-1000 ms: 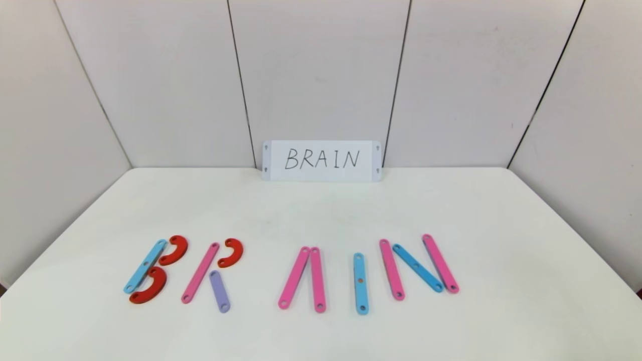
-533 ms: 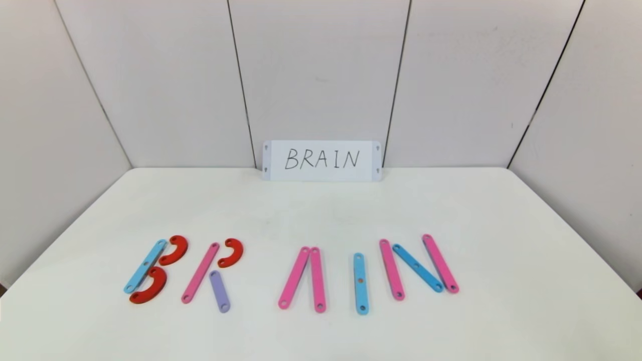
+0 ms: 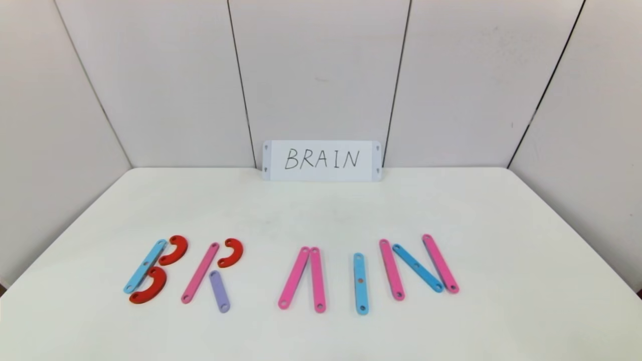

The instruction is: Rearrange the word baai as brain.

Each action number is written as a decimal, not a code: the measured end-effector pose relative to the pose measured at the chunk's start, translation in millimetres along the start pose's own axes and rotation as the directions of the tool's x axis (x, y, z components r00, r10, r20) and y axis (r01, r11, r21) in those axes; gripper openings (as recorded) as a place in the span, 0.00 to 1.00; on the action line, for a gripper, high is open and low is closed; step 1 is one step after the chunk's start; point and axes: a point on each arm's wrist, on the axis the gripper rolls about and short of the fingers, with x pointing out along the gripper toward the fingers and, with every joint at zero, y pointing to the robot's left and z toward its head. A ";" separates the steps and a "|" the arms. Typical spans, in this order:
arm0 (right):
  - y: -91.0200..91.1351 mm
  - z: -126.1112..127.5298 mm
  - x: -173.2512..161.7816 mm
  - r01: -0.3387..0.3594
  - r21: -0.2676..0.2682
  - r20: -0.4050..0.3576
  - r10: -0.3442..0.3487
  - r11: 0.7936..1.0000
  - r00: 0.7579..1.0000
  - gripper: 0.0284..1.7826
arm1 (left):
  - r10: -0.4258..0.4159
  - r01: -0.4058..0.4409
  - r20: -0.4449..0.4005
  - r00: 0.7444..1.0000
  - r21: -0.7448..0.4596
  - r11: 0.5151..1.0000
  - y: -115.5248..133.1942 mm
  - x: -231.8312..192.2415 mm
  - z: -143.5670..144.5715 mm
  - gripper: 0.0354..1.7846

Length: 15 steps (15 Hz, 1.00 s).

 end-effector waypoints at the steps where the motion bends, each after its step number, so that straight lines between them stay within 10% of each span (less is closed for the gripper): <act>1: 0.1 -5.0 1.0 0.002 0.002 -0.017 -0.002 1.000 1.000 0.98 | 0.001 -0.001 -0.008 1.000 0.005 1.000 -1.3 3.8 -7.9 0.97; 9: -1.6 -10.9 1.5 0.090 0.036 -0.050 -0.088 0.995 0.995 0.98 | -0.019 0.019 -0.043 0.999 -0.007 1.000 -6.0 12.9 -32.5 0.97; 15: -4.2 26.7 -5.6 0.140 0.032 0.148 -0.143 0.990 0.978 0.98 | -0.018 0.018 -0.053 0.998 -0.012 1.000 -6.1 13.0 -33.7 0.97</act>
